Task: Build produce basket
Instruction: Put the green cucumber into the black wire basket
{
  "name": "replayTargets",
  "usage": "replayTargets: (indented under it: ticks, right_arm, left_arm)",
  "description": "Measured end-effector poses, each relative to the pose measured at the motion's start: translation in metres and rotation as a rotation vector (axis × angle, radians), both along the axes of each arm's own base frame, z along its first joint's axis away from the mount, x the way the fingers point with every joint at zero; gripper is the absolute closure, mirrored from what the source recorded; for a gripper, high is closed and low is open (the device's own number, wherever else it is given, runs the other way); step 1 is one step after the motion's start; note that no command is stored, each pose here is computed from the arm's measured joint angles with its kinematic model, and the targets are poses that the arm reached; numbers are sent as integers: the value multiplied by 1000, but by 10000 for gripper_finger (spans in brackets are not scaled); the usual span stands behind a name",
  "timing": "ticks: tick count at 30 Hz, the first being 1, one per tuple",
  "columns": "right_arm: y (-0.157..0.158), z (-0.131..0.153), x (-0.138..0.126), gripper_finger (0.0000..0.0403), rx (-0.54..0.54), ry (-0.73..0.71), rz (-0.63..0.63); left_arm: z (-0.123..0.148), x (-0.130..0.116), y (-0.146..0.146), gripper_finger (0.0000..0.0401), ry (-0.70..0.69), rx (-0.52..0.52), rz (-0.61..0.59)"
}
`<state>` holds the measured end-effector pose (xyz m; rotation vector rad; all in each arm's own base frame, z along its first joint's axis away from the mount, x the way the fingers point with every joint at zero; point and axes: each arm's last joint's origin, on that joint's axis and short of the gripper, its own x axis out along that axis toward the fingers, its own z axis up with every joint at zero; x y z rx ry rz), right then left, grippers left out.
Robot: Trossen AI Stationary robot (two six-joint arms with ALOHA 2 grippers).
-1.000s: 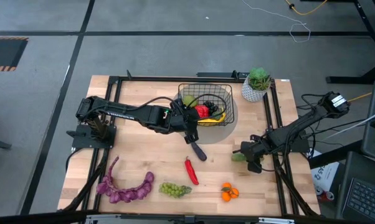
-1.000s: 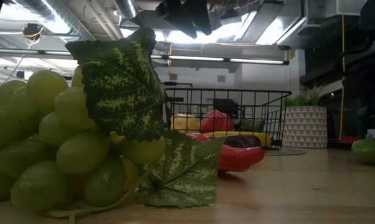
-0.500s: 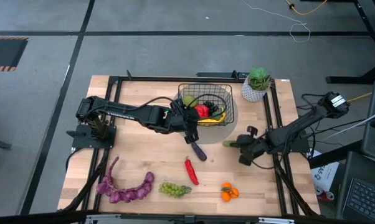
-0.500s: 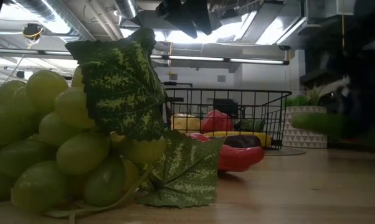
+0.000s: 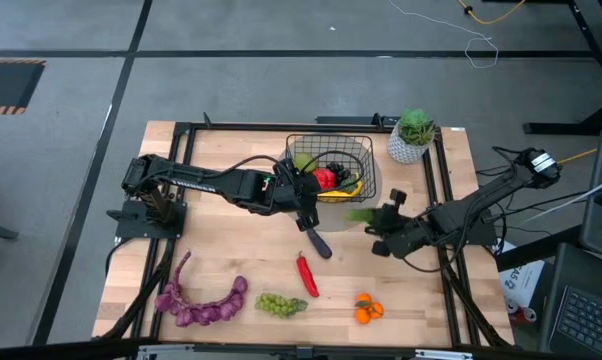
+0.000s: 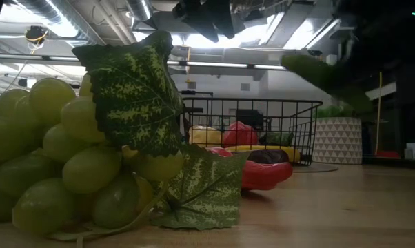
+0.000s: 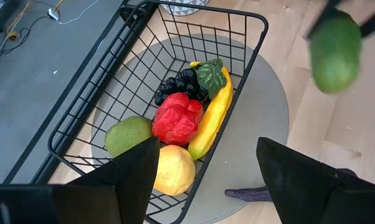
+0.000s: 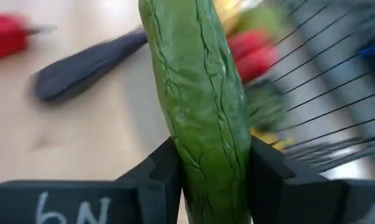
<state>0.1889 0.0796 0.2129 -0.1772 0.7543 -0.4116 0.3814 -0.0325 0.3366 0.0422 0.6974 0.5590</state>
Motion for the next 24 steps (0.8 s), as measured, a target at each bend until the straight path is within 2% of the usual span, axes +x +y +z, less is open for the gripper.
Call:
replayTargets:
  ticks: [6, 9, 17, 24]
  right_arm:
    - [-6, 13, 1, 281, -330, -118, -147]
    - [-9, 16, 0, 281, -444, -156, -213]
    - [-15, 19, 1, 278, -549, -186, -304]
    - [-42, 24, 11, 277, -647, -123, -444]
  left_arm:
    - [0, 0, 0, 137, 0, 0, 0]
    - [0, 0, 0, 137, 0, 0, 0]
    - [0, 0, 0, 137, 0, 0, 0]
    - [0, 0, 0, 137, 0, 0, 0]
